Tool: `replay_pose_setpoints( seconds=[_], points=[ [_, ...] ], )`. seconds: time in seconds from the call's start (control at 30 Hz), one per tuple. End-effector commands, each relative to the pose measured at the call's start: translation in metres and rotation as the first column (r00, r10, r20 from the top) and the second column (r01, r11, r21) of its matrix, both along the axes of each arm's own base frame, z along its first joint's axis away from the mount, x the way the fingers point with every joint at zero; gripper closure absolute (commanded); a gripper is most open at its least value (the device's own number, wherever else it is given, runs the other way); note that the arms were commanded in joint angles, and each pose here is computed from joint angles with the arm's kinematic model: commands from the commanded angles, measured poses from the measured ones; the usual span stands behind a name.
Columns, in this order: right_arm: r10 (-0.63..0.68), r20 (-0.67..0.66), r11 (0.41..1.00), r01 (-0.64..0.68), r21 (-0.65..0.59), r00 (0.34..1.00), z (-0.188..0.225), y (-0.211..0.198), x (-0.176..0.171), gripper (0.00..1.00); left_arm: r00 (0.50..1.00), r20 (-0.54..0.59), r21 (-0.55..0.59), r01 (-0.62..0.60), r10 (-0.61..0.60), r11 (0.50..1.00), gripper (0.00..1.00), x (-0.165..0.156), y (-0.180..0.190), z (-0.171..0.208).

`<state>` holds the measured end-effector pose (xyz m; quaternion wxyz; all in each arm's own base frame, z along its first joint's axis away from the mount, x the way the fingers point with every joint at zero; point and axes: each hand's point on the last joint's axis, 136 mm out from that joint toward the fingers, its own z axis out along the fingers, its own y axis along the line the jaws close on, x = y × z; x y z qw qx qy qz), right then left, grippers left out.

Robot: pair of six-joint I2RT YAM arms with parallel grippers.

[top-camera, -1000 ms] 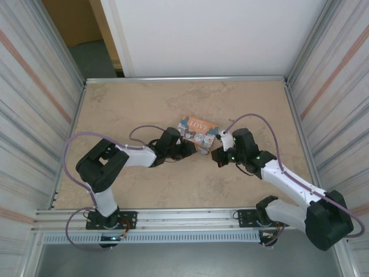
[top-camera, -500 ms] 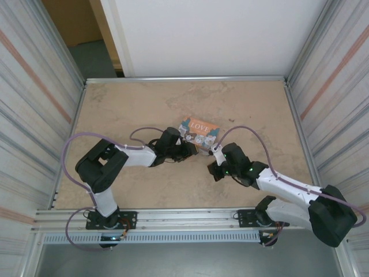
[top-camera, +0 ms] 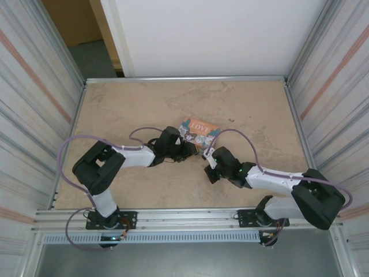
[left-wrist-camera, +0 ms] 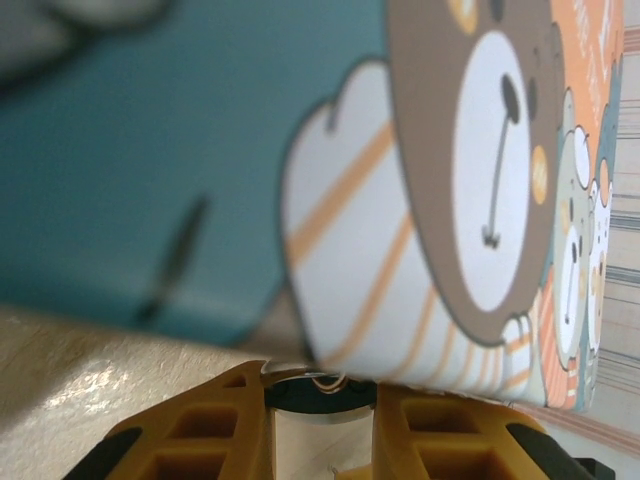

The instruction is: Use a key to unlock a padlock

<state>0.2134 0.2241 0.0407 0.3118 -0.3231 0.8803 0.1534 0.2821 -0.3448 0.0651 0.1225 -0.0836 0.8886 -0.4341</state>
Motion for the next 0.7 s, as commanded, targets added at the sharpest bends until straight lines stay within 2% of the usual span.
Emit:
replay_pose_setpoints(
  seconds=[0.0, 0.33, 0.67],
  points=[
    [0.015, 0.105, 1.000, -0.016, 0.010, 0.994, 0.021, 0.014, 0.021, 1.00, 0.999, 0.022, -0.066, 0.029, -0.028, 0.997, 0.77, -0.002, -0.012, 0.032],
    [0.041, 0.152, 0.999, -0.040, -0.009, 0.988, 0.024, 0.023, 0.034, 1.00, 0.999, 0.027, -0.057, 0.038, -0.036, 0.998, 0.77, -0.004, -0.011, 0.037],
    [0.010, 0.173, 1.000, -0.011, 0.008, 0.985, 0.028, 0.021, 0.041, 1.00, 0.999, 0.028, -0.065, 0.032, -0.030, 0.997, 0.77, -0.004, -0.013, 0.040]
  ],
)
